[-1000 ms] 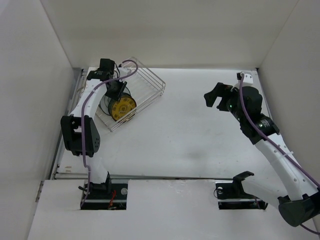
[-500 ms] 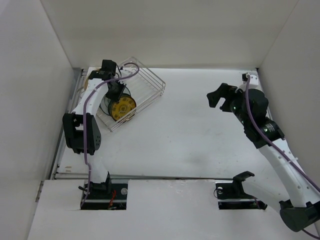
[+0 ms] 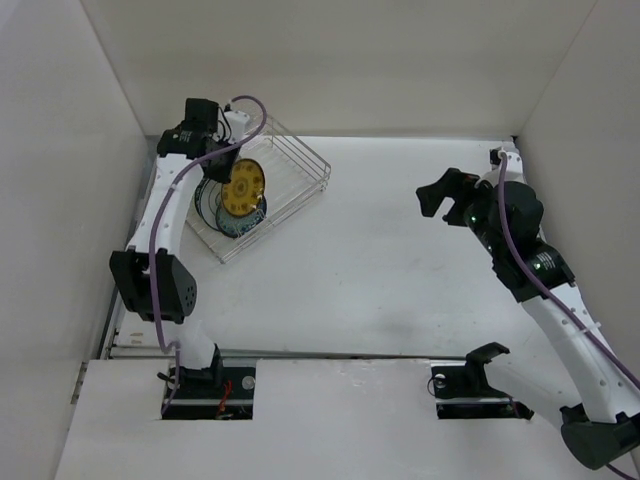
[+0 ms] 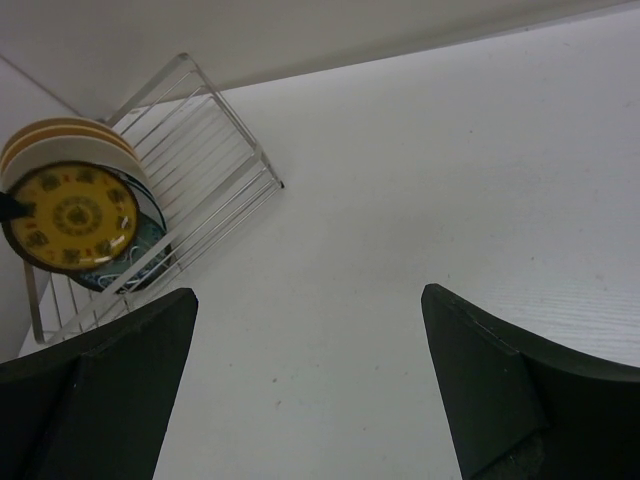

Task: Unload the plates from the dish rack

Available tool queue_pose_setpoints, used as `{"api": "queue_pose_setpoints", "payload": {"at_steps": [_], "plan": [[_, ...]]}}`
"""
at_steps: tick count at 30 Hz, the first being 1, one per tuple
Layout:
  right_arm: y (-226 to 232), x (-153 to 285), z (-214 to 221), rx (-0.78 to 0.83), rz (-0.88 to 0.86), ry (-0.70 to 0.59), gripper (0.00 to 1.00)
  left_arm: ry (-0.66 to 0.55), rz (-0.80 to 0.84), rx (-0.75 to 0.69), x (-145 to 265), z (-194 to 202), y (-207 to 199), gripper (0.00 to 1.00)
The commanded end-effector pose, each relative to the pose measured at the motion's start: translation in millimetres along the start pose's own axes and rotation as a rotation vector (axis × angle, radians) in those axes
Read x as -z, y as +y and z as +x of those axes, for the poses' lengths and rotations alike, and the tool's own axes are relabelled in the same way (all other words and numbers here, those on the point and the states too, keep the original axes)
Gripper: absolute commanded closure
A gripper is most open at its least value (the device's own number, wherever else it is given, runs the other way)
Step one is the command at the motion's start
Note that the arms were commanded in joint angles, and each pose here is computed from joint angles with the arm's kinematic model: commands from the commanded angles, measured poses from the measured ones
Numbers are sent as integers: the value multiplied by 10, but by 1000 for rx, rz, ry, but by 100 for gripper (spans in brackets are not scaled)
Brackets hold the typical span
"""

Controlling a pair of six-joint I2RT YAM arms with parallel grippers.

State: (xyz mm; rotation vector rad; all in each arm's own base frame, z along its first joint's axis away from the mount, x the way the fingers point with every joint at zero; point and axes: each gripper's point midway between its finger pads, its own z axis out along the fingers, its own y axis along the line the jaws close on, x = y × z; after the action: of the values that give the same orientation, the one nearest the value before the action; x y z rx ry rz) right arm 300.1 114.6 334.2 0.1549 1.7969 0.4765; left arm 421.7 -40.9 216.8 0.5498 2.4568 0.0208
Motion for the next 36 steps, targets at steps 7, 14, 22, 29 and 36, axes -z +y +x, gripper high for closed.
{"api": "queue_pose_setpoints", "payload": {"at_steps": [7, 14, 22, 29, 36], "plan": [[353, -117, 13, -6, -152, 60, 0, -294, 11, 80, 1004, -550, -100, 100], [964, -232, 24, -81, -437, 110, 0, -254, 476, 162, 1173, -543, -945, 100], [1277, -461, 536, -124, -583, 267, 11, -37, 841, 103, 992, -102, -1817, 100], [1267, -527, 991, -118, -540, 355, 17, -5, 903, 86, 989, -48, -2022, 100], [1261, -598, 1205, -125, -525, 398, 36, 4, 930, 66, 1031, -24, -2107, 100]]}}
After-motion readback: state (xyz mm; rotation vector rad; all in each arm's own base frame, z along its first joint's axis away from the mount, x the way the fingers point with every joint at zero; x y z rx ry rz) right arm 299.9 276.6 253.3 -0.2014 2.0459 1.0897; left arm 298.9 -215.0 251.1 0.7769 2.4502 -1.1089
